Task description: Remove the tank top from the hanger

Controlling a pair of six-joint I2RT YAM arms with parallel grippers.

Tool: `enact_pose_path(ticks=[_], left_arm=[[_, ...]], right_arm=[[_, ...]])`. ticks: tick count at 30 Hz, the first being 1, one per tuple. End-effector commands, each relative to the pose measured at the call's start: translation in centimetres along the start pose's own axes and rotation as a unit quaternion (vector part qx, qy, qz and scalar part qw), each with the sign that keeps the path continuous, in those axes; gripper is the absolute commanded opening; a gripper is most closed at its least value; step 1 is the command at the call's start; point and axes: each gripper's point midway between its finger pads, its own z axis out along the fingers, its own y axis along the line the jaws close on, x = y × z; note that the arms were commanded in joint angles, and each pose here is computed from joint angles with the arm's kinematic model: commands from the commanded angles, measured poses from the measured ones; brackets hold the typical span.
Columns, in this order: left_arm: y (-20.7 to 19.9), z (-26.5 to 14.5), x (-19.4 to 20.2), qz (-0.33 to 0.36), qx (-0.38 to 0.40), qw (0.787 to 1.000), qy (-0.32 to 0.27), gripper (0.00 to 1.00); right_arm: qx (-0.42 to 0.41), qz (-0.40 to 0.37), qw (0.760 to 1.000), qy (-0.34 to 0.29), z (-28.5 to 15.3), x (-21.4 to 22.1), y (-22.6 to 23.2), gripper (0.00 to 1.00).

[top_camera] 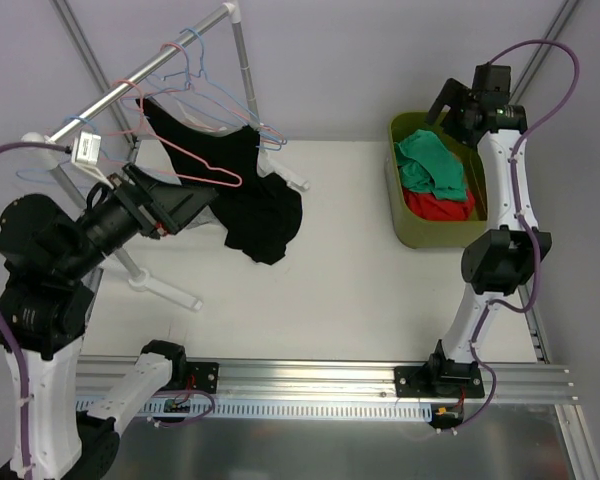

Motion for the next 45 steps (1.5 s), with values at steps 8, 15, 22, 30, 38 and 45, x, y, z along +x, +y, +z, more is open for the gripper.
enact_pose_path(ticks=[8,15,22,30,38,45], left_arm=[[2.5,8.0,-5.2,0.019,-0.14,0.99,0.003,0.99],[9.2,12.1,-7.5,0.04,-0.321,0.945,-0.049,0.99],[12.7,16.5,-9.2,0.075,-0.38,0.919,-0.073,0.96],[16.3,19.8,-9.1,0.061,-0.422,0.9,-0.088,0.74],[18.6,21.1,-8.4,0.059,-0.448,0.887,-0.089,0.55],[20.5,21.7,-7.7,0.063,-0.468,0.878,-0.079,0.38]], right_arm=[[-0.098,0.036,0.994,-0.043,-16.5,1.5,2.3,0.99],[-0.147,0.027,0.989,-0.011,-21.0,8.2,2.0,0.99],[-0.149,0.018,0.988,0.03,-21.3,13.8,0.2,0.99],[-0.175,0.009,0.984,0.046,-22.3,16.1,0.4,1.0],[-0.184,0.0,0.982,0.044,-23.4,16.3,0.4,1.0],[-0.187,-0.001,0.981,0.048,-23.5,16.7,0.3,0.99]])
